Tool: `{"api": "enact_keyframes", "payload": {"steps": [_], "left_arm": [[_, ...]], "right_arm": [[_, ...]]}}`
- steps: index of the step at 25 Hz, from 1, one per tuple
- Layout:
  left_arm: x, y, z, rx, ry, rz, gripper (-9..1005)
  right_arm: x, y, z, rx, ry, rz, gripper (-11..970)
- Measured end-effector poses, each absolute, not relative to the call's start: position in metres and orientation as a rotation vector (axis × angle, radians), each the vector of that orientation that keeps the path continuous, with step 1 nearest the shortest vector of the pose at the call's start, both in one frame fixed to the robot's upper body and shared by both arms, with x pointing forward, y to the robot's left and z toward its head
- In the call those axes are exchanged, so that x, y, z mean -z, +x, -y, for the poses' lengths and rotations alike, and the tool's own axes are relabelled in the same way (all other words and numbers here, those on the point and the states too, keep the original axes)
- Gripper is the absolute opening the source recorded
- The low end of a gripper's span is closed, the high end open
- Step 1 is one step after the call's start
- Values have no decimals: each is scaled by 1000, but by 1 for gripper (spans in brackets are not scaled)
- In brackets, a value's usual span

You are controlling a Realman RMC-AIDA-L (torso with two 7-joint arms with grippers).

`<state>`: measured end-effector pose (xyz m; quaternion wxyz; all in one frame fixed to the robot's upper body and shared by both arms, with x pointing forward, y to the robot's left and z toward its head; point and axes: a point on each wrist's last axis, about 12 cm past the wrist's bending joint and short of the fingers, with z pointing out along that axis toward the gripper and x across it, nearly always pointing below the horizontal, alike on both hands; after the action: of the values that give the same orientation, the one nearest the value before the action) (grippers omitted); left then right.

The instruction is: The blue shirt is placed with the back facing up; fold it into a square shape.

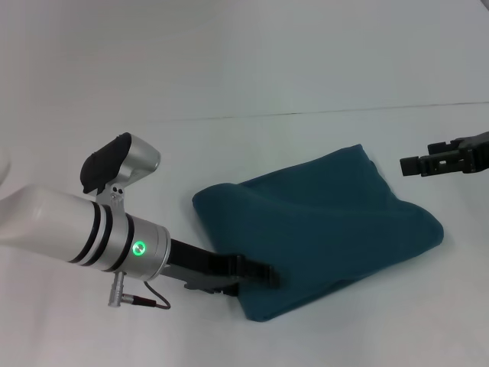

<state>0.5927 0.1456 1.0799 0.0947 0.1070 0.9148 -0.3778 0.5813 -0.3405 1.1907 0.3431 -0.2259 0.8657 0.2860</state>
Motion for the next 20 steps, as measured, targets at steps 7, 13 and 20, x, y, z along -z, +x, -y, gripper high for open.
{"api": "enact_keyframes", "payload": {"steps": [7,13,20], "left_arm": [[-1079,594,-144,1094,339,-2701,792],[-1080,595,-140,1079,357,-2698,635],[-1079,594,-137,1081,364,-2697,328]], "right_arm": [[-1191,582,340,-738,-588,-2247,930],[-1191,582,342,-729,-588,-2239,930],[-1191,582,343,-728,-583,-2237,929]]}}
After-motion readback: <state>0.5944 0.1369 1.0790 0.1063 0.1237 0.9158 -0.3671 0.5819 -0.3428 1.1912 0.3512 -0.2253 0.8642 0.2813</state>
